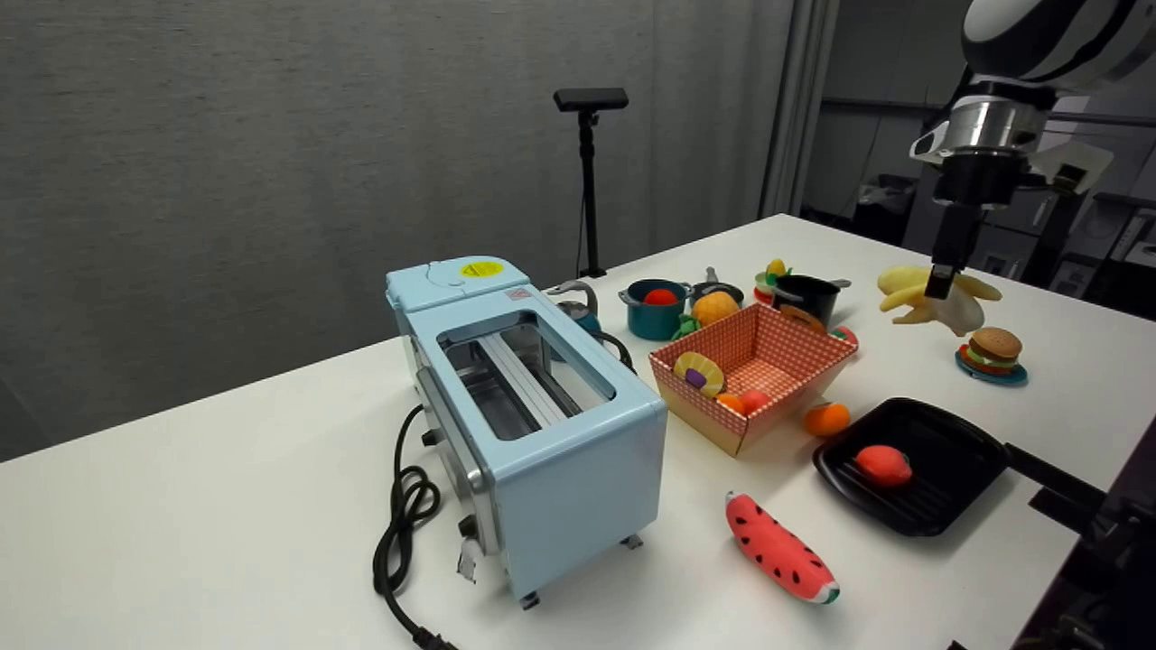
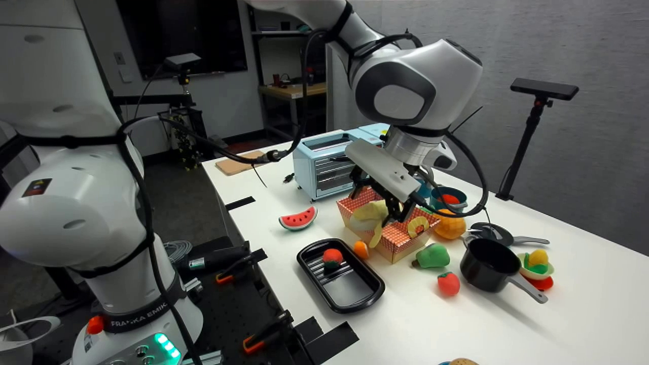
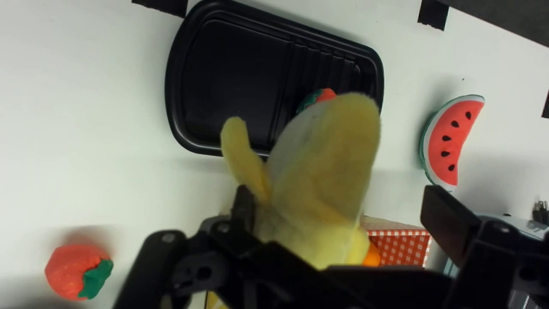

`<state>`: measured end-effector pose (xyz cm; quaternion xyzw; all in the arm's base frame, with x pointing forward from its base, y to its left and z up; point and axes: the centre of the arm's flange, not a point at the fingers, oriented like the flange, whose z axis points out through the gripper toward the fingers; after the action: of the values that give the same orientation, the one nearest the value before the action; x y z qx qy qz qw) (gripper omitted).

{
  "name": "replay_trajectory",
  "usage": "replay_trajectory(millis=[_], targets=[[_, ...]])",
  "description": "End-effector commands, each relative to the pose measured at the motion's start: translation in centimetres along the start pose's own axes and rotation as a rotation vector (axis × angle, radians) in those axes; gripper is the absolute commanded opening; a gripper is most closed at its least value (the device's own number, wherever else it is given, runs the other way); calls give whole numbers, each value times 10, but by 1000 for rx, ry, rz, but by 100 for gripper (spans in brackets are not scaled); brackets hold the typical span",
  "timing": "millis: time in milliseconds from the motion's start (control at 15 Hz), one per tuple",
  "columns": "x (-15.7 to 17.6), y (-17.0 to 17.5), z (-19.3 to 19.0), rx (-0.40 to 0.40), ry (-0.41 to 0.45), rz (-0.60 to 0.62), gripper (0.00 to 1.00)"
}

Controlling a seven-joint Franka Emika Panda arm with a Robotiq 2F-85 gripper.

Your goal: Pick up the banana from the orange box and put it on the table

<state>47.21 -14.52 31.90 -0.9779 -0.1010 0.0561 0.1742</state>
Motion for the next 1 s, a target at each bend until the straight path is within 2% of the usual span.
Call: replay_trajectory(millis=[0, 133, 200, 933], targets=[[-2, -13, -7, 26, 1, -16, 100], [-2, -18, -7, 21, -8, -17, 100], [2, -6, 1, 3, -7, -11, 100], [2, -9, 1, 7, -12, -17, 100]])
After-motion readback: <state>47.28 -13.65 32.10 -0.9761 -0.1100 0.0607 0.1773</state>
